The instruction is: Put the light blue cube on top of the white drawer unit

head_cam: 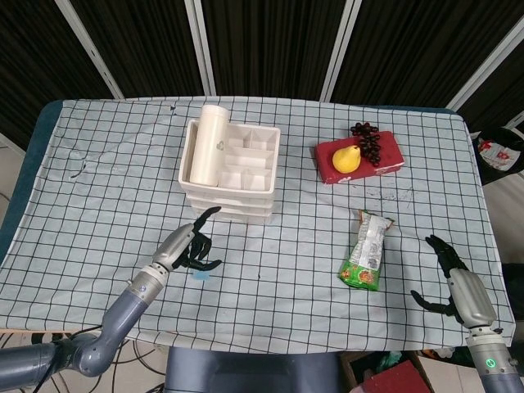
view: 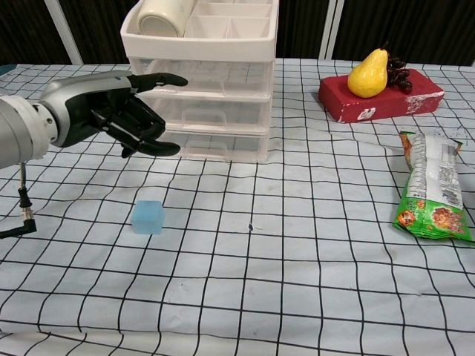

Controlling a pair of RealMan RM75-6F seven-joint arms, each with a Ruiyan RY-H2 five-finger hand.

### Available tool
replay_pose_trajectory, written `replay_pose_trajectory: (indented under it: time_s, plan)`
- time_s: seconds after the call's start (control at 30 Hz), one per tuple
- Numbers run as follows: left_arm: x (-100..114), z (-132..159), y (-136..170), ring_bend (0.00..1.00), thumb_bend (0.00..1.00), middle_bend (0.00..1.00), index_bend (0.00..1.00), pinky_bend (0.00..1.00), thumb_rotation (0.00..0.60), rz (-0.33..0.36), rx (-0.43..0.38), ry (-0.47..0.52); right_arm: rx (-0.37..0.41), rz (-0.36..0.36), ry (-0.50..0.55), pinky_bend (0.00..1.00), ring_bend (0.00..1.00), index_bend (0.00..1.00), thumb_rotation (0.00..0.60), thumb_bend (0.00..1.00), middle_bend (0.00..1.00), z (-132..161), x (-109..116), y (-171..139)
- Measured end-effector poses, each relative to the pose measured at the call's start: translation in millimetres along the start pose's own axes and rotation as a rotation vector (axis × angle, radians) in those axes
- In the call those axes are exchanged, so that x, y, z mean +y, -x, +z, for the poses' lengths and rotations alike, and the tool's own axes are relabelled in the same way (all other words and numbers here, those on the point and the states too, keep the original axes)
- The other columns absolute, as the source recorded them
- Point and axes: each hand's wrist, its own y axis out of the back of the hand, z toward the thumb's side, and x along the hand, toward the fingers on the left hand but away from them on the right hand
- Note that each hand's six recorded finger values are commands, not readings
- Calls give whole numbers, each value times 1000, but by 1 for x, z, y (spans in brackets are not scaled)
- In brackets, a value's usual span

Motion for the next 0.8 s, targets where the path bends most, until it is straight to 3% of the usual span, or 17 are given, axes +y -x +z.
replay_pose_trajectory:
  time_s: [0.33,0.8]
  plan:
    - [-3,-1,-16,818,235,849,27,754,600,-12,34,61,-2,-2,5,153,0,0,600,206,0,0,1,0]
    - [-10,2,-33,824,234,856,27,755,600,-25,28,61,-3,-1,10,153,0,0,600,206,0,0,1,1]
